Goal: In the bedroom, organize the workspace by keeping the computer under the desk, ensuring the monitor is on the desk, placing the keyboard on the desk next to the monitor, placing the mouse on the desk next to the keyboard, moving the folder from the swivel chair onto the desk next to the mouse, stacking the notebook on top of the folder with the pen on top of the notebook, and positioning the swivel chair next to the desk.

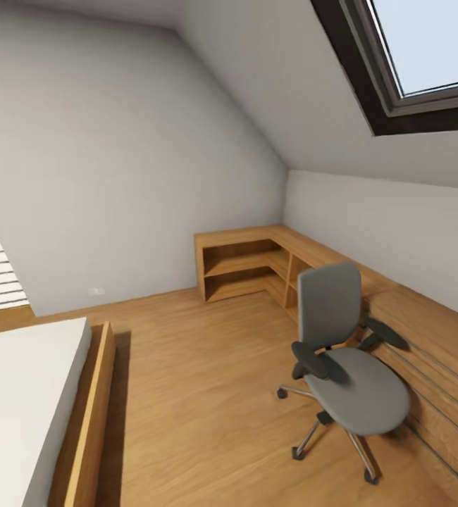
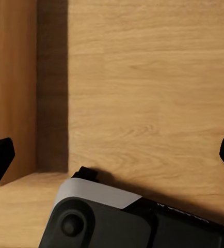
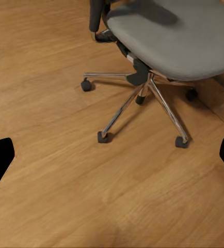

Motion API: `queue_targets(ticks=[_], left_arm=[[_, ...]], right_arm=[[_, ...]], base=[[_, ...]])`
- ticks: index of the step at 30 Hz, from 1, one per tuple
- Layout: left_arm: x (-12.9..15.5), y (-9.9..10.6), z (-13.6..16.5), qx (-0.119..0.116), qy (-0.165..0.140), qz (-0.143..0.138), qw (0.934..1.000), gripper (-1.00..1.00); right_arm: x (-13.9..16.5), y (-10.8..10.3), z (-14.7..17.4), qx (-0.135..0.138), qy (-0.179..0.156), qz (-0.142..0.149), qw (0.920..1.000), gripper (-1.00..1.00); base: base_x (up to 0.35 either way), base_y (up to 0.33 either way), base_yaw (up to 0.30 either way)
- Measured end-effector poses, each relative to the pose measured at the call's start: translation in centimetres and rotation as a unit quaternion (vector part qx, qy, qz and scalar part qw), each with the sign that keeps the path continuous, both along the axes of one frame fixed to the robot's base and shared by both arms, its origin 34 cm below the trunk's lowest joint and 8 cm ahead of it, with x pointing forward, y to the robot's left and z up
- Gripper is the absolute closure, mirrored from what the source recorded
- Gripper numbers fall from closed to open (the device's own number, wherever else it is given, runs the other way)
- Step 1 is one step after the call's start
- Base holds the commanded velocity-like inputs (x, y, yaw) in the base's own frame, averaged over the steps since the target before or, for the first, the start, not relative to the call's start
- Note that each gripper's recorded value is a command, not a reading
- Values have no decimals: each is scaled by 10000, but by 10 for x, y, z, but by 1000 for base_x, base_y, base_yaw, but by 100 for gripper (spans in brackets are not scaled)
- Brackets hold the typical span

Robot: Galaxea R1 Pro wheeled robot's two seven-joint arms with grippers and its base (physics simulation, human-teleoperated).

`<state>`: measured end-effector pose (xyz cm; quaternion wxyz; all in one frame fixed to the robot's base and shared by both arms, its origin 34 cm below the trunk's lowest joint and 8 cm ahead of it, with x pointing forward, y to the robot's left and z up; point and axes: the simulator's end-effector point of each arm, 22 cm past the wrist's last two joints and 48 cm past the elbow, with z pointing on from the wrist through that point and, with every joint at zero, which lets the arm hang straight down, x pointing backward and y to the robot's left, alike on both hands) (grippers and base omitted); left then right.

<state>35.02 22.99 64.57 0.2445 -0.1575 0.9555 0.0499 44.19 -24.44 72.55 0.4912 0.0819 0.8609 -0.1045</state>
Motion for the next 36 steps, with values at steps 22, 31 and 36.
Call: queue_targets(ticks=[22,31,36], left_arm=[[3,-2,2,-12,-45,-2,10000,-100],[3,-2,2,-14,-44,-6,10000,-100],[3,-2,2,-15,-44,-7,10000,-100]], right_arm=[[3,-1,3,-6,-44,2,10000,-100],[3,0,3,-11,-39,50,10000,-100],[3,0,3,-11,-40,57,10000,-100]], base=[[323,-5,256],[329,-64,31],[329,-71,2]])
